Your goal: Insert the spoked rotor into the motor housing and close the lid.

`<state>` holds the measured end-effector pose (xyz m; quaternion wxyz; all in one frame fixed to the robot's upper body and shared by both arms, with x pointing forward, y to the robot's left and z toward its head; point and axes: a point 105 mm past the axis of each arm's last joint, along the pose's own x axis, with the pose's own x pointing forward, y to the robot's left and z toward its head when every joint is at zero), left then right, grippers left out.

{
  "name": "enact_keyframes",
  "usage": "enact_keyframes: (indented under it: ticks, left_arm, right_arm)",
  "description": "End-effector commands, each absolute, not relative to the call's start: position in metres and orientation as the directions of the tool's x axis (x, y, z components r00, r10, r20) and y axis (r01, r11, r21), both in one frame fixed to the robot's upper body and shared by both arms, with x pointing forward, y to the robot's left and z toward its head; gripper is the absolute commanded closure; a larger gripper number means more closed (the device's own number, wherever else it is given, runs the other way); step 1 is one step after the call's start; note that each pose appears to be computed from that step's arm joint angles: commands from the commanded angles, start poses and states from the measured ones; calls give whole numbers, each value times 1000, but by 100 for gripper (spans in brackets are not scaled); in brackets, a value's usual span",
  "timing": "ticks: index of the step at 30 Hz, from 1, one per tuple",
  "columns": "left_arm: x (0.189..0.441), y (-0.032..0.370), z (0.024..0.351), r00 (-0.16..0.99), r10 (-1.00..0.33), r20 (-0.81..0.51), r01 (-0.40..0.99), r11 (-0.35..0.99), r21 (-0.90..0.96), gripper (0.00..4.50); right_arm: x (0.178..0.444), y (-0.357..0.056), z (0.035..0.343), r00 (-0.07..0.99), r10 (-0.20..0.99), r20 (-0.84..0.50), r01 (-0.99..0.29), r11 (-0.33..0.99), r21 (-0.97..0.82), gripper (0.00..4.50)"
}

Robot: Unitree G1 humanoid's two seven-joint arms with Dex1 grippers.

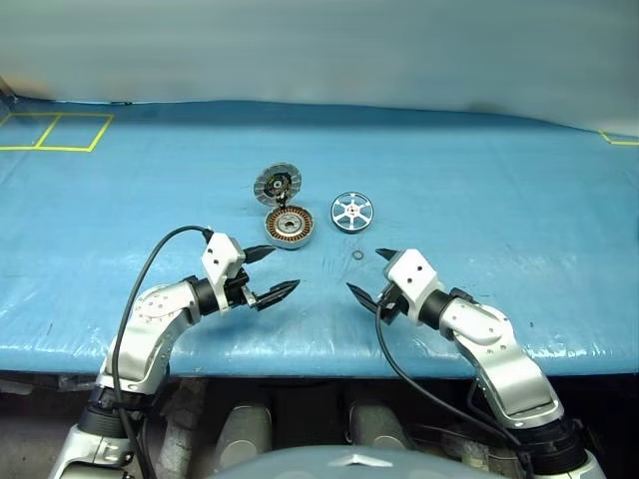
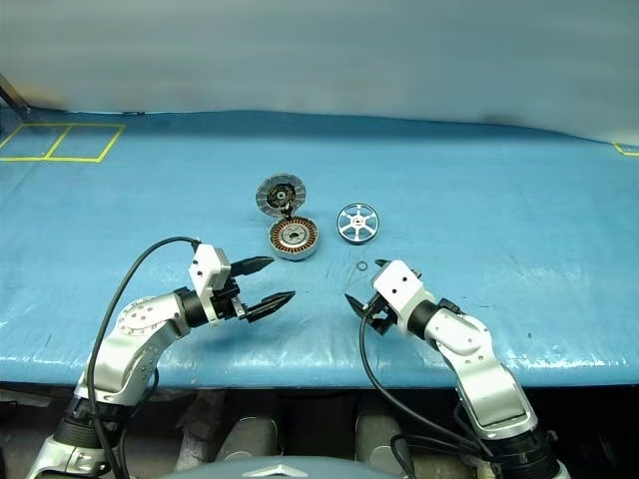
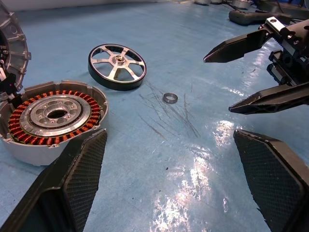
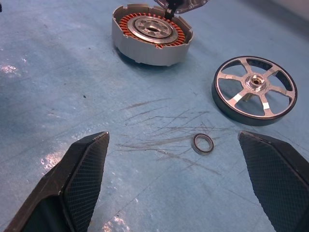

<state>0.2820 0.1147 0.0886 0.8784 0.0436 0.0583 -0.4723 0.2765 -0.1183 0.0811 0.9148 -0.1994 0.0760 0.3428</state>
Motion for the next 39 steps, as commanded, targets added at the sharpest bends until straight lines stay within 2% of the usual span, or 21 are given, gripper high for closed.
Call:
enact_keyframes:
  ticks: [1,24,32,39]
  left_arm:
    - [283,111,106,543,-834,-95,839,539,70,2]
    - [286,113,108,562,-822,-88,827,556,83,2]
    - [287,112,108,563,-822,-89,826,557,84,2]
    - [292,132,106,627,-772,-99,779,621,89,2]
  right_arm:
    - [279,-116,93,764,602,-233,-643,680,-352,0]
    - [285,-115,98,775,598,-206,-628,687,-366,0]
    - [288,-104,101,749,632,-199,-654,657,-375,0]
    - [308,-69,114,634,733,-245,-733,469,-492,0]
